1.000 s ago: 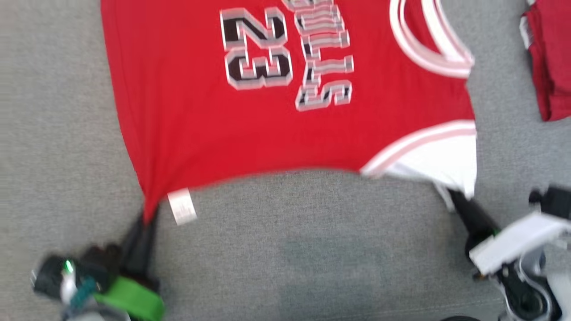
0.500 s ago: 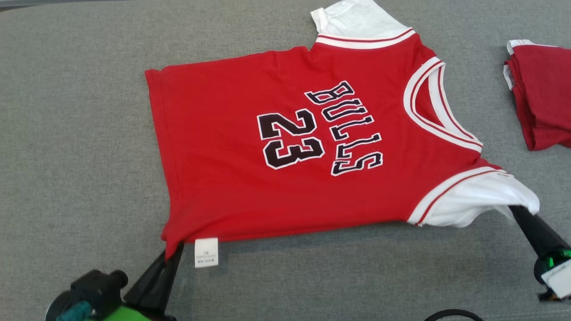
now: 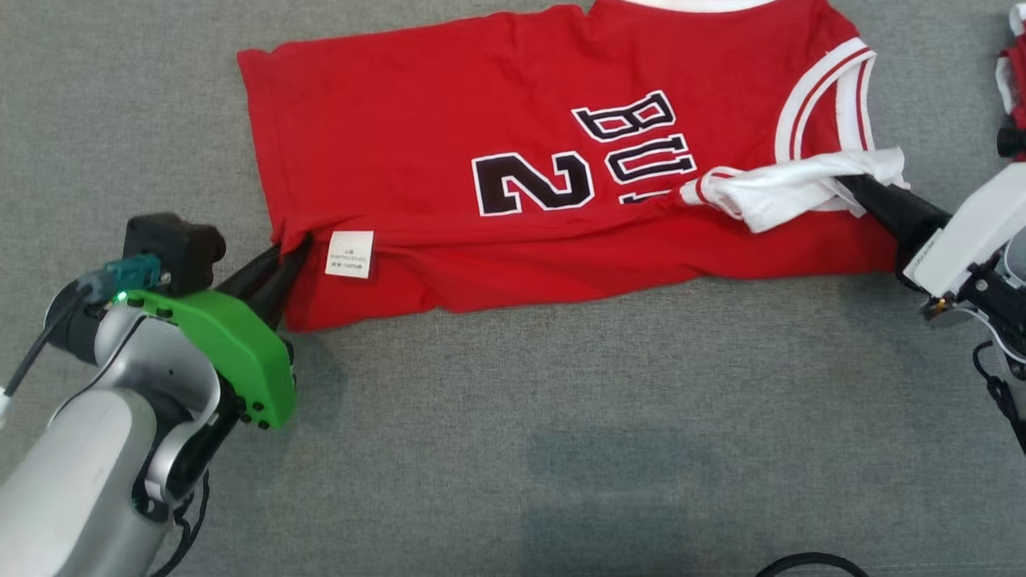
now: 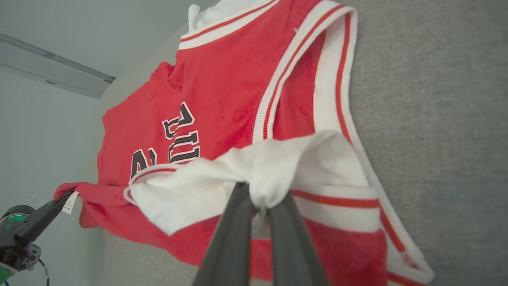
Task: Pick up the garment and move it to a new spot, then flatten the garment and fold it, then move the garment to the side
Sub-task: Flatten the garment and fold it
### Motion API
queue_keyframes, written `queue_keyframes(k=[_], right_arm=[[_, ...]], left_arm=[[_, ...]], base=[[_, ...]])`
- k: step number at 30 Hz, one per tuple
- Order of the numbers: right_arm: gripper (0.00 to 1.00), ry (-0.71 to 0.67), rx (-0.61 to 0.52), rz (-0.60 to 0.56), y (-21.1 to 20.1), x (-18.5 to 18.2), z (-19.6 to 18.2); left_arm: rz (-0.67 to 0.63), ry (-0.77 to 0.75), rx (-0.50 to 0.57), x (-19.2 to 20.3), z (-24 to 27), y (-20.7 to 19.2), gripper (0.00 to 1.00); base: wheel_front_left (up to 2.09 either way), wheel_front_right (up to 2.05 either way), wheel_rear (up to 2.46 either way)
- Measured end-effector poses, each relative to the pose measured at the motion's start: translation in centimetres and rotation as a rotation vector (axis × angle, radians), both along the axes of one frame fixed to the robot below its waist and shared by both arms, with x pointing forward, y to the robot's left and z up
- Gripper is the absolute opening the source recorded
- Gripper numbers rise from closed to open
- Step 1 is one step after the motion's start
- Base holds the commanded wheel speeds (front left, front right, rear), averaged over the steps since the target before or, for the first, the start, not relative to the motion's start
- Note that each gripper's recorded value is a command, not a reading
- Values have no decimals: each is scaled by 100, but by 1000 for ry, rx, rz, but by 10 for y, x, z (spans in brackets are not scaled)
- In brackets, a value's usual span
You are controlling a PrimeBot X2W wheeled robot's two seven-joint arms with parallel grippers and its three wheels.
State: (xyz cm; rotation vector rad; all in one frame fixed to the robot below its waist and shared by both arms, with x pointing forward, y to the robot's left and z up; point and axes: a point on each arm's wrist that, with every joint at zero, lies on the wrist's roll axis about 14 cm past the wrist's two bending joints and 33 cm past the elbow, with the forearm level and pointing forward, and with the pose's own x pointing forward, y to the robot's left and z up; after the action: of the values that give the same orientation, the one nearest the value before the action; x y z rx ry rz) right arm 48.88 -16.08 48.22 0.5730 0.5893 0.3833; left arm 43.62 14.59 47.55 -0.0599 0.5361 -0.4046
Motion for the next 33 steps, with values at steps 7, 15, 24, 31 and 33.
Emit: queue_keyframes(k=[7, 15, 24, 31, 33], right_arm=[[13, 57, -51, 45, 21, 31, -32], [100, -32, -88, 36, 24, 41, -23], [100, -292, -283, -11, -21, -4, 33], [100, -223, -403, -65, -52, -47, 4], [100, -198, -393, -82, -53, -47, -5]], left_arm=[[4, 105, 46, 18, -39, 10, 0], [46, 139, 35, 14, -49, 16, 100], [273, 45, -147, -34, -12, 30, 100], [338, 77, -257, -54, -15, 13, 100], [334, 94, -279, -52, -19, 6, 100]], base=[[0, 0, 0], [0, 0, 0], [0, 0, 0], [0, 0, 0], [0, 0, 0]])
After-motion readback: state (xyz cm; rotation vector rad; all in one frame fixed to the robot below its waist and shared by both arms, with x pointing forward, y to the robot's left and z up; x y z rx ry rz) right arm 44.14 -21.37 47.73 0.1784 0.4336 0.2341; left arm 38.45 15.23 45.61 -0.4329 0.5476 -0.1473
